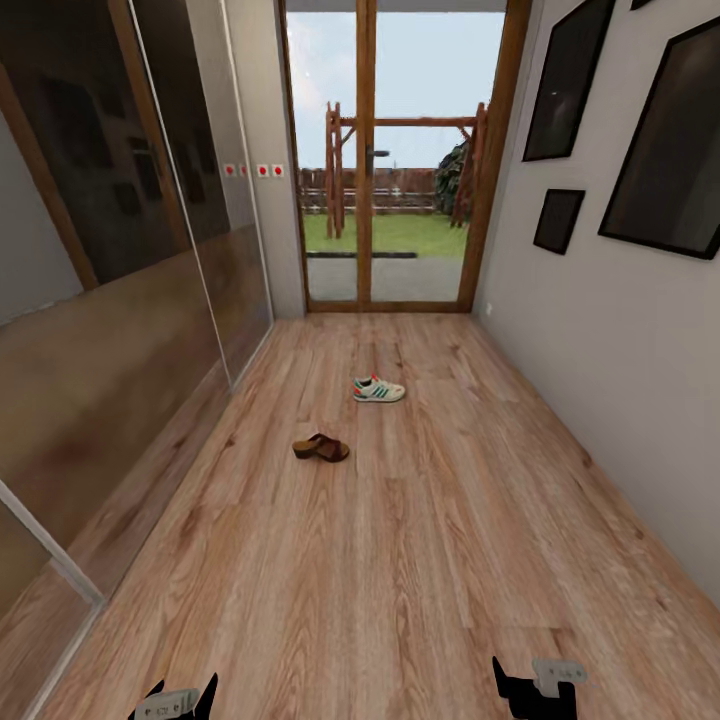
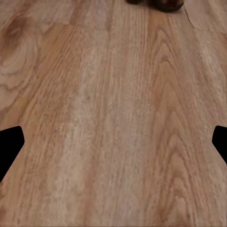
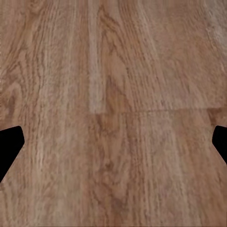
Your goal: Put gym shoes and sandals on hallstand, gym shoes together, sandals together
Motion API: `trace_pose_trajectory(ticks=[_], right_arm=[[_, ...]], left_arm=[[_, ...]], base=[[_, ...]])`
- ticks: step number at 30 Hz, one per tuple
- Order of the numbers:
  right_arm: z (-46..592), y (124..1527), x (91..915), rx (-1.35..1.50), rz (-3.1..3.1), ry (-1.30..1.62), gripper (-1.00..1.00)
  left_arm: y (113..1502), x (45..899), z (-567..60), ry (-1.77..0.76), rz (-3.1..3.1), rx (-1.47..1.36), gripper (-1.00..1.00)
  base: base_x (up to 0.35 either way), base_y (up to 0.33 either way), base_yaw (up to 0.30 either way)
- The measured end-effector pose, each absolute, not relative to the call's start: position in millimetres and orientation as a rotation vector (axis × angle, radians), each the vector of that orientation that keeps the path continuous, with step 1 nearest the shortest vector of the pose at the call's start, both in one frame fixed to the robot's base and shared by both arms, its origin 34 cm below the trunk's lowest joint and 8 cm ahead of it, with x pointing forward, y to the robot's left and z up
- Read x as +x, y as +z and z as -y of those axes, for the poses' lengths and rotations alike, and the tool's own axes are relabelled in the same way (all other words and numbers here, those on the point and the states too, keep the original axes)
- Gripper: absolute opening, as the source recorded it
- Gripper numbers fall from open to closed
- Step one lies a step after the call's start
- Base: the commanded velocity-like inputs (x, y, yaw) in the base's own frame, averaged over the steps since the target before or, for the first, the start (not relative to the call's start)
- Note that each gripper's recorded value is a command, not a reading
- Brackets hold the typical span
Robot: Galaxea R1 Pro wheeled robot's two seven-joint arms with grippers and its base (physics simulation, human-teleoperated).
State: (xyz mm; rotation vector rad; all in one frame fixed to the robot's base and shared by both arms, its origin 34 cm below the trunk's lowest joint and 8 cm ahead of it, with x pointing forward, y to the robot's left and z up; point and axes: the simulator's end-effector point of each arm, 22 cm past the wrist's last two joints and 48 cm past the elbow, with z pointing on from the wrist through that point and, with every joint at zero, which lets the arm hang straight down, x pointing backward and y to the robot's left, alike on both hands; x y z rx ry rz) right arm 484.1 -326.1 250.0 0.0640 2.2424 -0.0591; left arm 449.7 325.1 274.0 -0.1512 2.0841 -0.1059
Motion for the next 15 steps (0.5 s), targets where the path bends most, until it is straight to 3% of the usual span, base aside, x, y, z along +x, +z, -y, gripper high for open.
trace_pose_trajectory(ticks=[15], right_arm=[[326.1,250.0,484.1,0.064,-2.242,-0.059,1.0]], left_arm=[[274.0,449.8,-325.0,-0.106,-2.084,-0.151,1.0]], base=[[0.334,0.098,0.0]])
